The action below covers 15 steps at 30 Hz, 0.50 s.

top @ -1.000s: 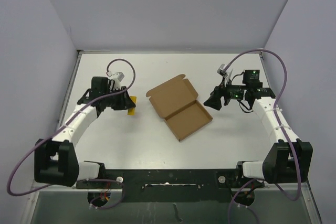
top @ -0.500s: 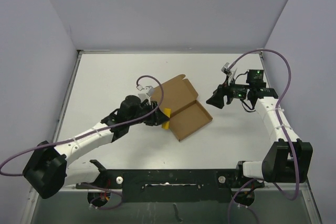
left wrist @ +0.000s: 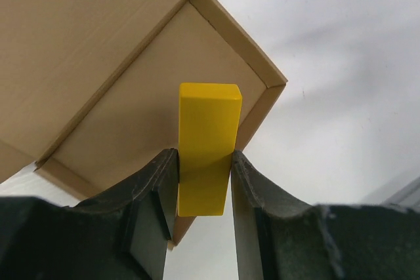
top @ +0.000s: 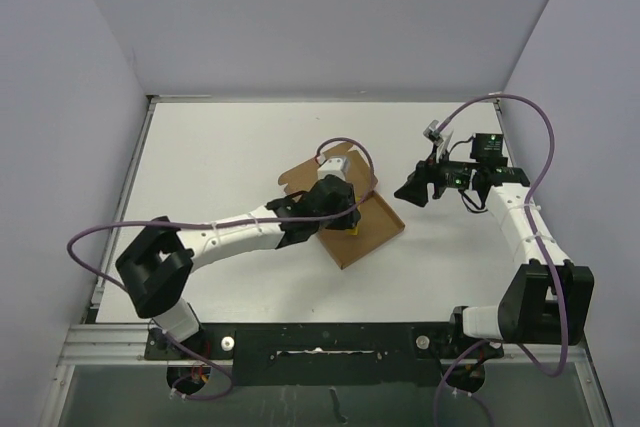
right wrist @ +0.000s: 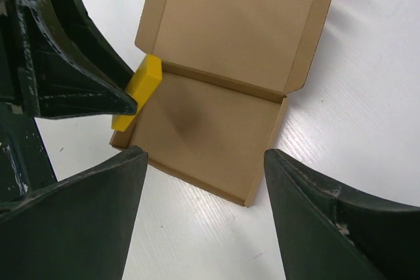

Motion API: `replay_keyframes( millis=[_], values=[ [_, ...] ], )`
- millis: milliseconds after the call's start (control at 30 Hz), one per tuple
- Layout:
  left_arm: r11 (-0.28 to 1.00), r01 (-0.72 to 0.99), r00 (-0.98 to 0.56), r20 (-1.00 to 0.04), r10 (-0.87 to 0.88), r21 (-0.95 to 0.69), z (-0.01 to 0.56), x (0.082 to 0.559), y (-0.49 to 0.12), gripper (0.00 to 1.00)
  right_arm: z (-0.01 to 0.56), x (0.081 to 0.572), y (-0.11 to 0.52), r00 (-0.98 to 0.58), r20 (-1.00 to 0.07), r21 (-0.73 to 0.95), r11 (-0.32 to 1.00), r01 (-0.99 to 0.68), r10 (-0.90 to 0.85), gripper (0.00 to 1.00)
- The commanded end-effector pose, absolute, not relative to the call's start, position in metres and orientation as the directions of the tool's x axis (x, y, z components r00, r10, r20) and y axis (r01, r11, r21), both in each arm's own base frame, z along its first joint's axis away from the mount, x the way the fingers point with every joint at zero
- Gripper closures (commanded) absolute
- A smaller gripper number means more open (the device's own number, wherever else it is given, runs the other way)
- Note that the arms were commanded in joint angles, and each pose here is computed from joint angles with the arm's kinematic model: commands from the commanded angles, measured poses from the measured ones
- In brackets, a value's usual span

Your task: Fold the paper box

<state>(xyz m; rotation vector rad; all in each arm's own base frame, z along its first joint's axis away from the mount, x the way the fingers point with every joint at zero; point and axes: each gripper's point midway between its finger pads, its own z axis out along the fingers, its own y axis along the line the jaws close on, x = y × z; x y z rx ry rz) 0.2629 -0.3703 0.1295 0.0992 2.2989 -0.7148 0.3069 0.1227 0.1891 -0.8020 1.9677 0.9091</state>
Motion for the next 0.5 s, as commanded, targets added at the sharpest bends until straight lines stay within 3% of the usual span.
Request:
replay_keyframes(
  millis=[0, 200, 300, 367, 467],
  values=[
    [0.907, 0.201, -0.724, -0.68, -0.118, -0.371, 0.113, 0.278, -0.377, 0.82, 0.193, 0.312, 0.121, -0.448, -0.874, 0.292, 0.532, -0.795, -0.19, 0.27],
    [0.916, 0.188, -0.758, -0.645, -0.094, -0.354, 0.091, 0.282, -0.391, 0.64, 0.192, 0.314, 0.117, -0.453, -0.872, 0.292, 0.545, -0.786, -0.185, 0.26],
    [0.909, 0.195, -0.755, -0.648, -0.099, -0.367, 0.099, 0.282, -0.395, 0.43, 0.192, 0.315, 0.113, -0.454, -0.873, 0.292, 0.552, -0.781, -0.18, 0.24],
    [0.902, 0.214, -0.742, -0.663, -0.1, -0.375, 0.11, 0.282, -0.397, 0.24, 0.193, 0.315, 0.112, -0.452, -0.875, 0.292, 0.553, -0.781, -0.177, 0.21],
    [0.889, 0.243, -0.72, -0.687, -0.102, -0.387, 0.128, 0.281, -0.4, 0.07, 0.193, 0.315, 0.108, -0.448, -0.877, 0.288, 0.556, -0.78, -0.173, 0.19]
  ],
)
